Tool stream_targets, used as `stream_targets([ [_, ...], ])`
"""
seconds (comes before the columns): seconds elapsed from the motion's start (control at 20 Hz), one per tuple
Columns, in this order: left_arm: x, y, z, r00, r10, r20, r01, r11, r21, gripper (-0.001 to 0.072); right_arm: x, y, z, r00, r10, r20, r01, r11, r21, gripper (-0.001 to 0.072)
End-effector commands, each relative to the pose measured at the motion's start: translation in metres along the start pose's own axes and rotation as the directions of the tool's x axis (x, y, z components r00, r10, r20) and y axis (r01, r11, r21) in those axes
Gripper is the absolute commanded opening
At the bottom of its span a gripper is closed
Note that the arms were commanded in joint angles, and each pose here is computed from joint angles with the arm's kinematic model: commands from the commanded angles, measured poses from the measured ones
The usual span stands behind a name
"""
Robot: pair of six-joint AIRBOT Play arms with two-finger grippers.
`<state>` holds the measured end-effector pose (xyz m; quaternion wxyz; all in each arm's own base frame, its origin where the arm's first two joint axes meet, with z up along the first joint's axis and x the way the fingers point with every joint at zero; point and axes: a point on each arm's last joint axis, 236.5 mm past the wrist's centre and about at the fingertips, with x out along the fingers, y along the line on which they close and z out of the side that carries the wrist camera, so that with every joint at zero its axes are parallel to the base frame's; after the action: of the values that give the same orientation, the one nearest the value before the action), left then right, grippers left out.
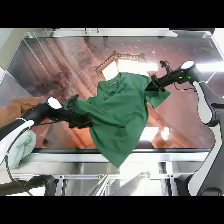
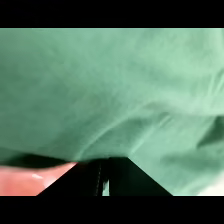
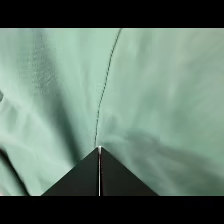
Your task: Fold the shirts.
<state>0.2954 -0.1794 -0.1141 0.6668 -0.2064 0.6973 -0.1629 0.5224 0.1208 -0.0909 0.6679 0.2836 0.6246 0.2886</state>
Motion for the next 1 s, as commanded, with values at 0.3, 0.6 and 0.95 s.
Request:
stream_targets([
  [0.3,-0.103,0.073,-0.002,0.995,0.103,0.012,-0.102,0.992,-0.074,0.0011,-0.072,-0.032,0.031,0.986,-0.03,0.162,0.026,0.999,0.028,0.0461],
  [0.6,-0.117,0.086,0.001,0.998,0.053,0.04,-0.049,0.995,-0.092,0.0011,-0.085,-0.09,0.005,0.992,-0.095,0.089,0.076,0.978,0.193,0.0578],
  [0.95,-0.12,0.088,0.012,0.995,0.051,0.087,-0.042,0.994,-0.106,0.0011,-0.004,-0.048,-0.034,0.988,-0.021,-0.152,0.038,0.993,0.108,0.0569],
])
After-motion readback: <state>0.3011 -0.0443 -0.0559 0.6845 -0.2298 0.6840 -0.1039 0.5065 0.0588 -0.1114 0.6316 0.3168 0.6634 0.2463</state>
